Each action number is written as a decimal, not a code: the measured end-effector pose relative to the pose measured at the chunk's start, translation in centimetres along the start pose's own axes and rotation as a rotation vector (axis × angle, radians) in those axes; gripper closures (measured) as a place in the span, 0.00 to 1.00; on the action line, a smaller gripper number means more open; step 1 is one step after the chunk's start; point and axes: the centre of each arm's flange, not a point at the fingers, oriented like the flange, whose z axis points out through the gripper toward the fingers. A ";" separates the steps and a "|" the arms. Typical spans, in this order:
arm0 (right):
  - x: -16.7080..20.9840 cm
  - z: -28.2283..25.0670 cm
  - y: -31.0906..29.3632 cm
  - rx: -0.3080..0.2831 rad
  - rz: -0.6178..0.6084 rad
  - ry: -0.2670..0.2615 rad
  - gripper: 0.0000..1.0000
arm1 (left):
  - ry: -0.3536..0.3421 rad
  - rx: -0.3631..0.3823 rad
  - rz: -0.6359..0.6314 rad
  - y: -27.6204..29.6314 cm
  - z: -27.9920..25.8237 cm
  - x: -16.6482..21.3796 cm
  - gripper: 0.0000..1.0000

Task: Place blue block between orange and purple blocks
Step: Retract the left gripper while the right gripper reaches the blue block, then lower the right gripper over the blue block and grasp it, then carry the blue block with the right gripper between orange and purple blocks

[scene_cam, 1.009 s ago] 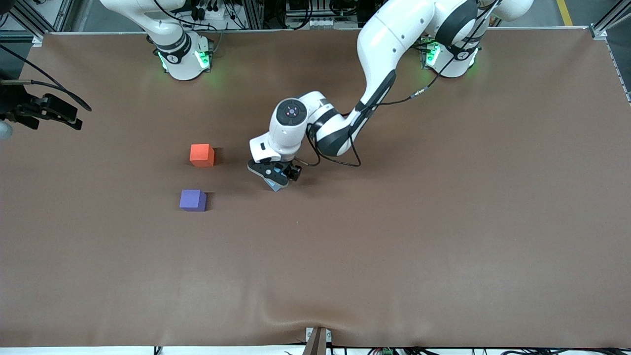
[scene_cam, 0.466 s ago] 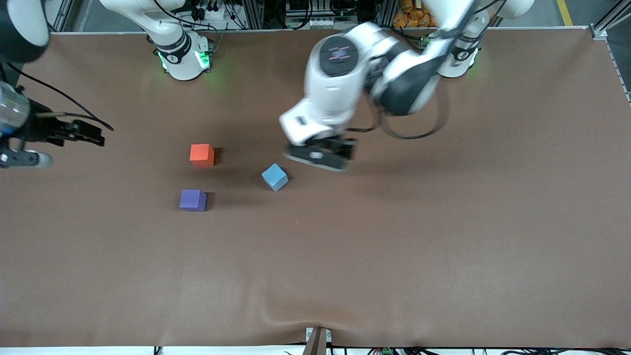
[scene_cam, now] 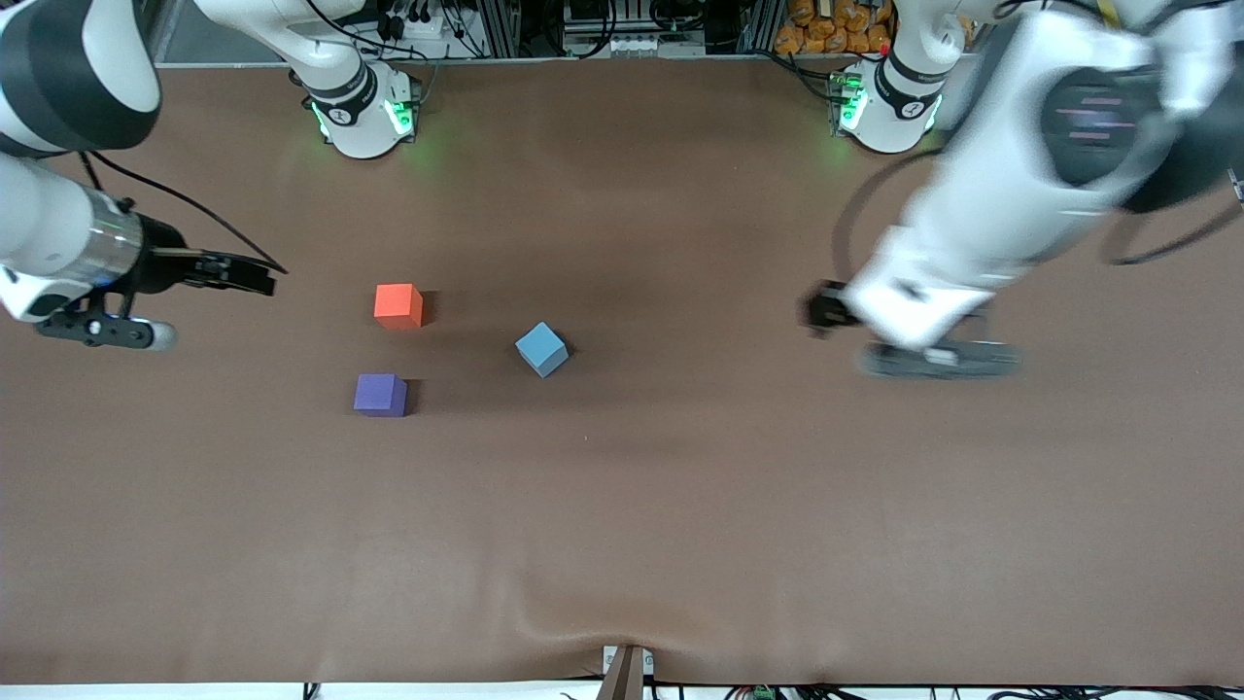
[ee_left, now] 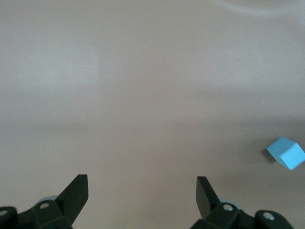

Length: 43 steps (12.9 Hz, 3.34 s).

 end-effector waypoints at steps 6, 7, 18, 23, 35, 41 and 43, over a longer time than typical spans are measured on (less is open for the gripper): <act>-2.4 7.1 -9.9 -0.014 0.245 0.007 0.00 | 0.081 0.125 -0.101 -10.7 -1.5 0.4 0.00; -2.5 8.3 -11.2 -0.011 0.266 0.018 0.00 | 0.107 0.120 -0.092 -13.0 -1.1 0.6 0.00; -4.4 26.0 -24.6 0.100 0.505 0.133 0.00 | 0.193 0.112 -0.080 -16.4 -5.8 -4.0 0.00; -4.2 31.8 -26.1 0.089 0.523 0.132 0.00 | 0.175 0.115 -0.068 -15.7 -4.9 -4.1 0.00; -3.2 35.8 -25.5 0.055 0.523 0.141 0.14 | 0.176 0.115 -0.031 -14.0 -5.4 -4.9 0.00; -2.8 31.7 -24.9 -0.021 0.496 0.097 0.44 | 0.169 0.117 -0.029 -14.4 -5.3 -4.9 0.00; -2.4 25.9 -22.4 -0.093 0.413 0.034 0.44 | 0.172 0.116 -0.028 -14.4 -4.9 -4.6 0.00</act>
